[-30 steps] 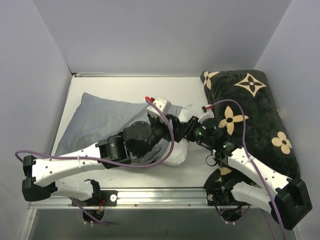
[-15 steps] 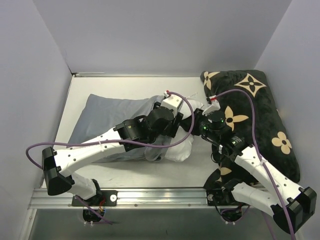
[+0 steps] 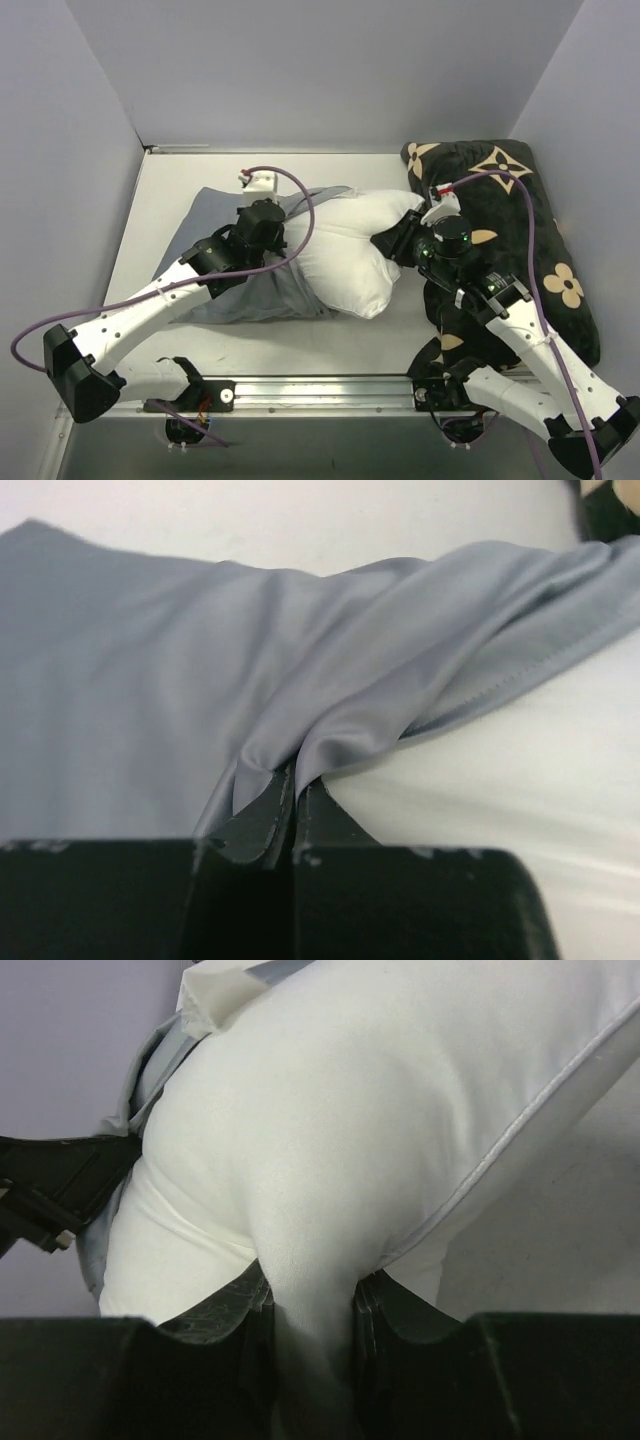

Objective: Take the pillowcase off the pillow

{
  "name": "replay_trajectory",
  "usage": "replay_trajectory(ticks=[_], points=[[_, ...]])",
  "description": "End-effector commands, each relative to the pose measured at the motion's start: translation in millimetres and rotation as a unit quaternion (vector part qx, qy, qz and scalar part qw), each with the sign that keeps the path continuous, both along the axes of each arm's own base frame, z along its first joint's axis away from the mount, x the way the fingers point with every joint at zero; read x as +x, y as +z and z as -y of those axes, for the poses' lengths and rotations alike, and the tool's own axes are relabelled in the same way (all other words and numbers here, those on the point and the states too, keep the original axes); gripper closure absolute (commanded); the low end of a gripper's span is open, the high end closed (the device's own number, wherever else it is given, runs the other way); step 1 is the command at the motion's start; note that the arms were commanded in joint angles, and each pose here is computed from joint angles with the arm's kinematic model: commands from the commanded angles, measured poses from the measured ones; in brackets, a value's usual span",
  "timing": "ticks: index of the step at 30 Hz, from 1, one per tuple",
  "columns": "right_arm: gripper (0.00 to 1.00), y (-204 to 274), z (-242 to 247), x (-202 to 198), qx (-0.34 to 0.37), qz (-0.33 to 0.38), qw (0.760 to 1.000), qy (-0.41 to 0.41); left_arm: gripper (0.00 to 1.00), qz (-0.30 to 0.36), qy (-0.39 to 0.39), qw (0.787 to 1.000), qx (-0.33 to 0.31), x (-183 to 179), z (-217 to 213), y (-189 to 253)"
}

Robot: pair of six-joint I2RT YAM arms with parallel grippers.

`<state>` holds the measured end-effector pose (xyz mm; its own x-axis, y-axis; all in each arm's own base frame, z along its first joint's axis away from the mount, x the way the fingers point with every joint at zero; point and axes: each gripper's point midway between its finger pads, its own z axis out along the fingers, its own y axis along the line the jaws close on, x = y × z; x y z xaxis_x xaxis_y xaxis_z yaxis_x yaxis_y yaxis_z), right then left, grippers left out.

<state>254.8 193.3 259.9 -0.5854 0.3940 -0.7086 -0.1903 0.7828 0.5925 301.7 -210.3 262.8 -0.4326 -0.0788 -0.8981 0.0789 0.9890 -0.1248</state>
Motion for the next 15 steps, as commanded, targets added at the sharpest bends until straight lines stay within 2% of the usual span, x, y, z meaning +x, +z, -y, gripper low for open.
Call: replay_trajectory(ticks=[1, 4, 6, 8, 10, 11, 14, 15], points=[[1.00, 82, 32, 10, 0.037, 0.107, 0.992, -0.062, 1.00, -0.010, 0.103, 0.994, -0.022, 15, -51, -23], [1.00, 102, 46, 9, 0.044, 0.124, 0.988, -0.081, 1.00, -0.015, 0.168, 0.984, -0.051, 26, -90, -39], [1.00, 116, 44, 5, 0.057, 0.131, 0.988, -0.061, 1.00, -0.017, 0.207, 0.976, -0.066, 34, -114, -50], [1.00, 122, 45, 7, 0.068, 0.130, 0.988, -0.058, 1.00, -0.025, 0.204, 0.976, -0.079, 45, -118, -56], [1.00, 133, 39, 6, 0.081, 0.131, 0.987, -0.041, 0.93, -0.016, 0.214, 0.974, -0.071, 53, -123, -47], [1.00, 139, 38, 6, 0.084, 0.135, 0.986, -0.039, 0.83, -0.017, 0.222, 0.973, -0.061, 59, -125, -49], [1.00, 175, 41, 7, 0.087, 0.165, 0.982, -0.039, 0.78, -0.038, 0.251, 0.964, -0.074, 80, -153, -56], [1.00, 200, 44, 6, 0.092, 0.187, 0.977, -0.042, 0.78, -0.043, 0.257, 0.961, -0.090, 84, -159, -57]])
